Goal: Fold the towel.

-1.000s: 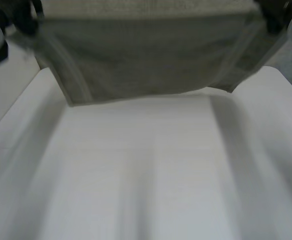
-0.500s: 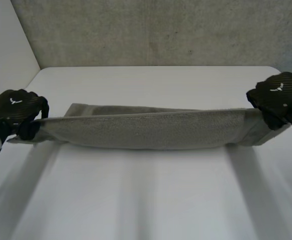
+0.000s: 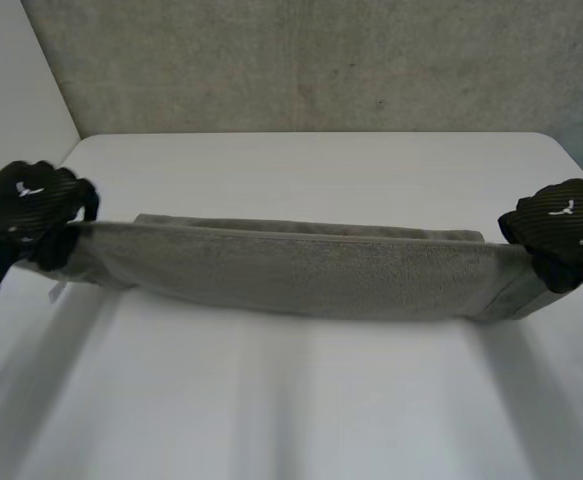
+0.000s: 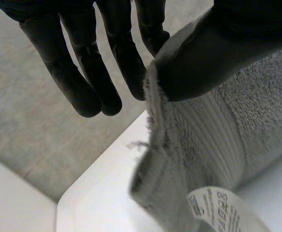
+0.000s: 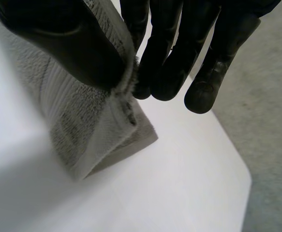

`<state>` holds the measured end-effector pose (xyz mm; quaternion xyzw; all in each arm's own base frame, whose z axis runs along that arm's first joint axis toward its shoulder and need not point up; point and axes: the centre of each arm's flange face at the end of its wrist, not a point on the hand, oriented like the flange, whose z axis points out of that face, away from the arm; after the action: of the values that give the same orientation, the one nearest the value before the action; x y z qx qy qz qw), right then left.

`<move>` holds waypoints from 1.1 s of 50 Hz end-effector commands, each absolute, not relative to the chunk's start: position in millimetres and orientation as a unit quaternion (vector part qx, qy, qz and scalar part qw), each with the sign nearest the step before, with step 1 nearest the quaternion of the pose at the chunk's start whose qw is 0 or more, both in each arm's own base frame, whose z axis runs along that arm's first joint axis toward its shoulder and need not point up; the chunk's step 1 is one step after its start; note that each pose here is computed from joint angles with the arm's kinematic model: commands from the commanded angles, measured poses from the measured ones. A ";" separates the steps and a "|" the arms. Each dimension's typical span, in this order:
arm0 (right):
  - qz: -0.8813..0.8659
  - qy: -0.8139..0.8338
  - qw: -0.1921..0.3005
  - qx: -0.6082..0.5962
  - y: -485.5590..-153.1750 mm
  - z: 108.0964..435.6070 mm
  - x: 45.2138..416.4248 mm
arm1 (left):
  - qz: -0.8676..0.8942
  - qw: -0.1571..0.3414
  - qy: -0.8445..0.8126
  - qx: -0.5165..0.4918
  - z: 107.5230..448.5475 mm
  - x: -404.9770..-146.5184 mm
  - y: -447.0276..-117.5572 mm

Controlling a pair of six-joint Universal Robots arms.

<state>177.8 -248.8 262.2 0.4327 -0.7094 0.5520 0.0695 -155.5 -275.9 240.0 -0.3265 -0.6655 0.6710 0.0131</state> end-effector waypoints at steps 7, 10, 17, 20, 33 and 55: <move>0.526 -0.737 0.052 0.421 -315.3 219.6 212.9 | 0.642 -0.005 -0.686 -0.343 197.0 -199.4 -354.7; 0.529 -0.741 0.061 0.409 -332.6 211.6 216.4 | 0.632 -0.011 -0.686 -0.362 184.6 -212.9 -365.4; 0.546 -0.730 0.073 0.404 -359.3 193.9 234.7 | 0.608 -0.043 -0.707 -0.360 157.7 -217.0 -389.7; 0.553 -0.728 0.088 0.396 -371.1 185.6 238.6 | 0.602 -0.056 -0.714 -0.353 149.1 -216.9 -398.6; 0.570 -0.718 0.108 0.385 -396.1 160.9 250.0 | 0.617 -0.056 -0.699 -0.357 136.9 -234.5 -414.4; 0.601 -0.711 0.111 0.349 -404.4 142.2 260.7 | 0.623 -0.079 -0.704 -0.330 138.2 -253.3 -414.3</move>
<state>256.6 -411.0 143.6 0.3677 -0.7019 0.5976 0.1225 -247.0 -422.8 128.2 -0.3400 -0.7015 0.6215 -0.0785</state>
